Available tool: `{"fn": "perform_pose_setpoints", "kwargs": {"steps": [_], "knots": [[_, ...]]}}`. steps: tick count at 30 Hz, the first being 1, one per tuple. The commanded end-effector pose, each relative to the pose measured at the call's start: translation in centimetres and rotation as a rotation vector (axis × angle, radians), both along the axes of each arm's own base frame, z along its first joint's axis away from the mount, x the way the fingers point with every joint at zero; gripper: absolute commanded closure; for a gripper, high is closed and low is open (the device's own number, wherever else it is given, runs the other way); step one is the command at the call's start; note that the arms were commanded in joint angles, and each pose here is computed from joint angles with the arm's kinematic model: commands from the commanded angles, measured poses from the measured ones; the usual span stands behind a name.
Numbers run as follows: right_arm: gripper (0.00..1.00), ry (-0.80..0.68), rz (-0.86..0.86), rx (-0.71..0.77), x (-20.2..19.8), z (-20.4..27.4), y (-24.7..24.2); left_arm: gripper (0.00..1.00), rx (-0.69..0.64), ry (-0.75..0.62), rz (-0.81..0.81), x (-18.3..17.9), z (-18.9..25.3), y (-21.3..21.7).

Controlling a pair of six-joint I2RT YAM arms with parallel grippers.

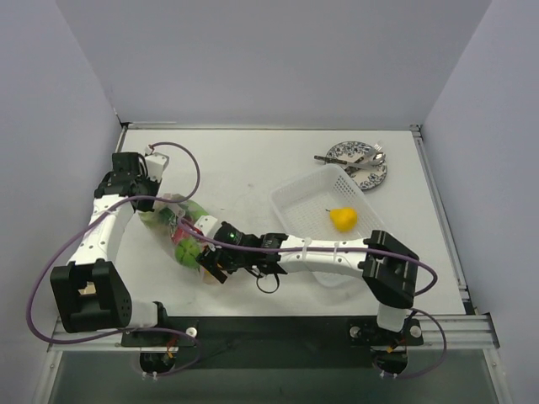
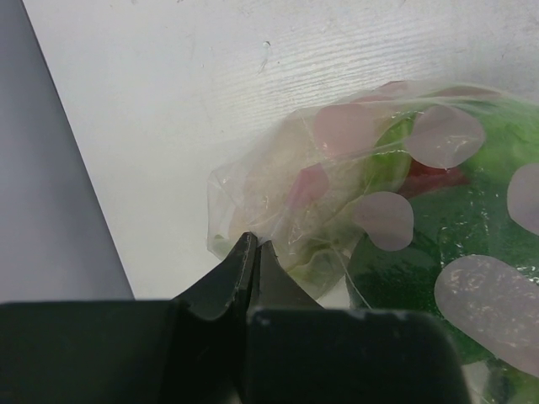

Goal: Open the zip-top bag and remove the fake food

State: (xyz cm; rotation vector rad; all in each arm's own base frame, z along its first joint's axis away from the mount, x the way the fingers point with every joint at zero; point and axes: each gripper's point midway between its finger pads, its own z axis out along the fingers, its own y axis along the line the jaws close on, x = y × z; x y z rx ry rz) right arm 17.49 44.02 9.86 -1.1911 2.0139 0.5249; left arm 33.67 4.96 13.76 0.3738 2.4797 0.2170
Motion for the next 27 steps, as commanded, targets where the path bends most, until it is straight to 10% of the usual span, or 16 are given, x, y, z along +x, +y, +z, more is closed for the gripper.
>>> {"fn": "perform_pose_setpoints", "kwargs": {"steps": [1, 19, 27], "knots": [[0.27, 0.021, 0.070, 0.089, -0.3, 1.7, 3.4, 1.00, 0.011, -0.032, 0.003, 0.1, 1.1, 0.0], [0.07, 0.035, 0.029, -0.030, 2.0, -4.0, 4.1, 1.00, 0.022, -0.029, -0.011, 0.0, 1.3, -0.1], [0.19, 0.085, 0.010, -0.050, 2.4, -6.2, 3.5, 1.00, 0.019, -0.026, -0.015, 0.0, 1.5, -0.3]]}}
